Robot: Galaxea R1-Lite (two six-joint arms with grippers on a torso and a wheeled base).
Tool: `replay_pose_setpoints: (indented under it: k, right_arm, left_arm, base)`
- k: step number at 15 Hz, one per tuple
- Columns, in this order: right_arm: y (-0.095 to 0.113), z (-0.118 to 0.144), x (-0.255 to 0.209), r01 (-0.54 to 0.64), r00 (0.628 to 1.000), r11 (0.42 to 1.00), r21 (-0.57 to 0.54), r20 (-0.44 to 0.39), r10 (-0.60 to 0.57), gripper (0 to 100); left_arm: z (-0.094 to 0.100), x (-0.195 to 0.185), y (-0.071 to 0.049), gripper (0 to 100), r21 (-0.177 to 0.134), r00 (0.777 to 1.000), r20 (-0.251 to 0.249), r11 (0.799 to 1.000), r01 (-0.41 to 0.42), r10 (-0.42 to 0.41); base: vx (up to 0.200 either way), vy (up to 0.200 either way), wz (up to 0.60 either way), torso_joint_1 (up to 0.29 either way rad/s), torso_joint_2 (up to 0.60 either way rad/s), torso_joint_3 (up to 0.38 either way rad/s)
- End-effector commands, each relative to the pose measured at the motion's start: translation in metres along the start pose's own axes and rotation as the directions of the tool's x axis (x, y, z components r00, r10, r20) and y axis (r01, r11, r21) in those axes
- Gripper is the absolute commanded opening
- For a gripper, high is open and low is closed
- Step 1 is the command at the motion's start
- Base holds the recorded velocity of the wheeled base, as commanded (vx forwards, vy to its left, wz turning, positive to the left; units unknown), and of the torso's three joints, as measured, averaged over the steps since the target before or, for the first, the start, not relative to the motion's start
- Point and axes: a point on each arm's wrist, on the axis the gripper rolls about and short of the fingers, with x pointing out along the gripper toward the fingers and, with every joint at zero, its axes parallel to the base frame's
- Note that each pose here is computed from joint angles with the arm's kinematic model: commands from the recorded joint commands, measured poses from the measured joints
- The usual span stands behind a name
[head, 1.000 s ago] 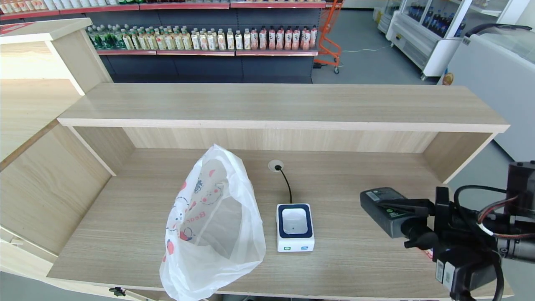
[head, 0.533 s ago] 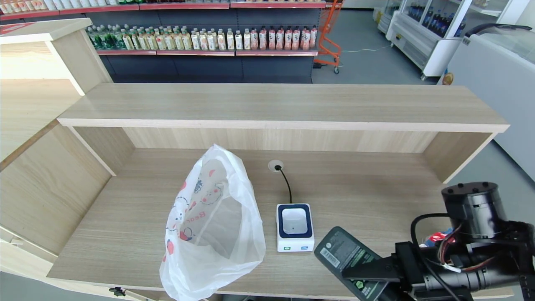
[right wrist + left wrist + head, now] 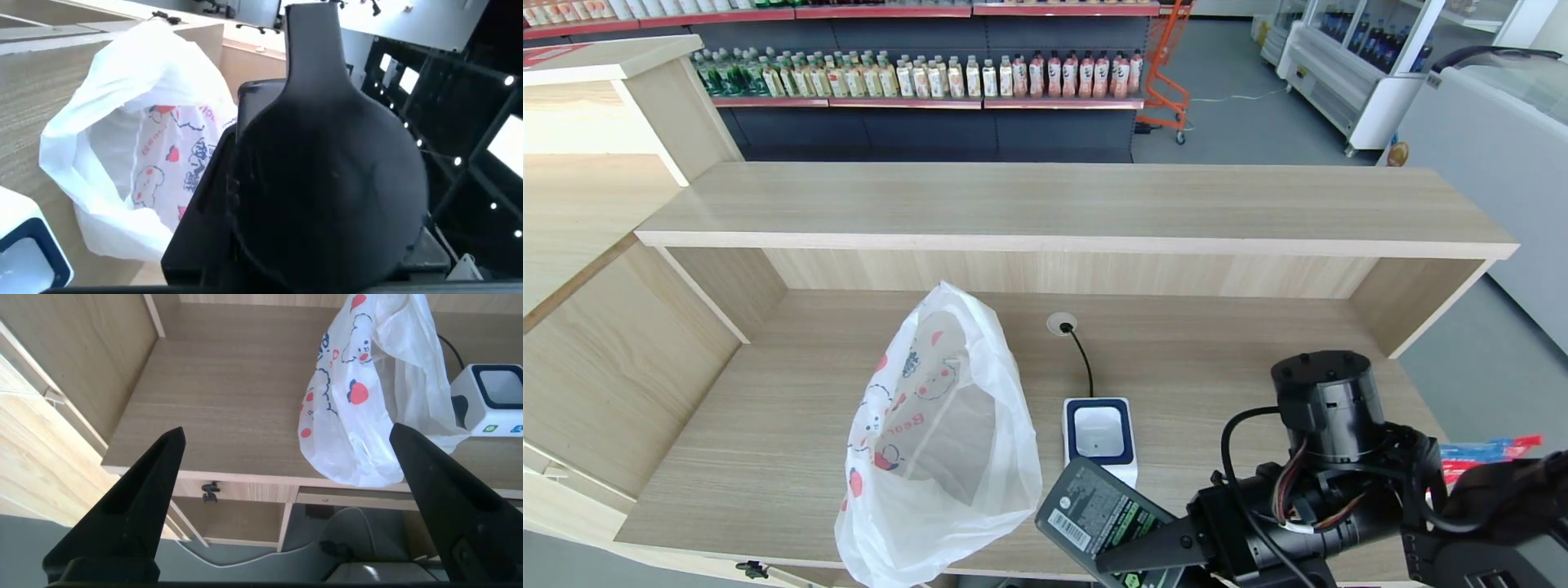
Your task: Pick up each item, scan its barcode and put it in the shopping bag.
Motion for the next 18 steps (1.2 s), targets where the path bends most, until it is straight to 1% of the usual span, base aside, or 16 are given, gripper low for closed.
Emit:
replay_pose_setpoints:
  k: [1,3,5,8,10,18]
  right_arm:
    - [0.006,0.000,0.004,-0.006,1.000,1.000,0.013,0.008,0.006,0]
    - [0.007,-0.008,0.006,0.009,1.000,1.000,-0.024,-0.016,-0.009,0]
    - [0.011,-0.013,0.005,0.012,0.999,0.999,-0.033,-0.035,-0.013,0]
    - [0.013,-0.015,0.006,0.013,0.999,0.999,-0.033,-0.034,-0.014,0]
    - [0.018,-0.016,0.004,0.020,0.999,1.000,-0.021,-0.028,-0.021,0]
    - [0.019,-0.020,0.007,0.025,0.999,0.999,-0.019,-0.027,-0.026,0]
  left_arm:
    - [0.000,0.000,0.000,100,0.000,1.000,0.000,1.000,-0.001,0.001]
    - [0.000,0.000,0.000,100,0.000,1.000,0.000,1.000,-0.001,0.001]
    - [0.000,0.000,0.000,100,-0.002,1.000,0.000,1.000,-0.001,0.001]
    - [0.000,0.000,0.000,100,0.000,1.000,0.000,1.000,-0.001,0.001]
    - [0.000,0.000,0.000,100,0.000,1.000,0.000,1.000,-0.001,0.001]
    - [0.000,0.000,0.000,100,0.000,1.000,0.000,1.000,-0.001,0.001]
  base:
    - [0.000,0.000,0.00,0.000,0.00,0.000]
    - [0.000,0.000,0.00,0.000,0.00,0.000]
    - [0.000,0.000,0.00,0.000,0.00,0.000]
    - [0.000,0.000,0.00,0.000,0.00,0.000]
    - [0.000,0.000,0.00,0.000,0.00,0.000]
    - [0.000,0.000,0.00,0.000,0.00,0.000]
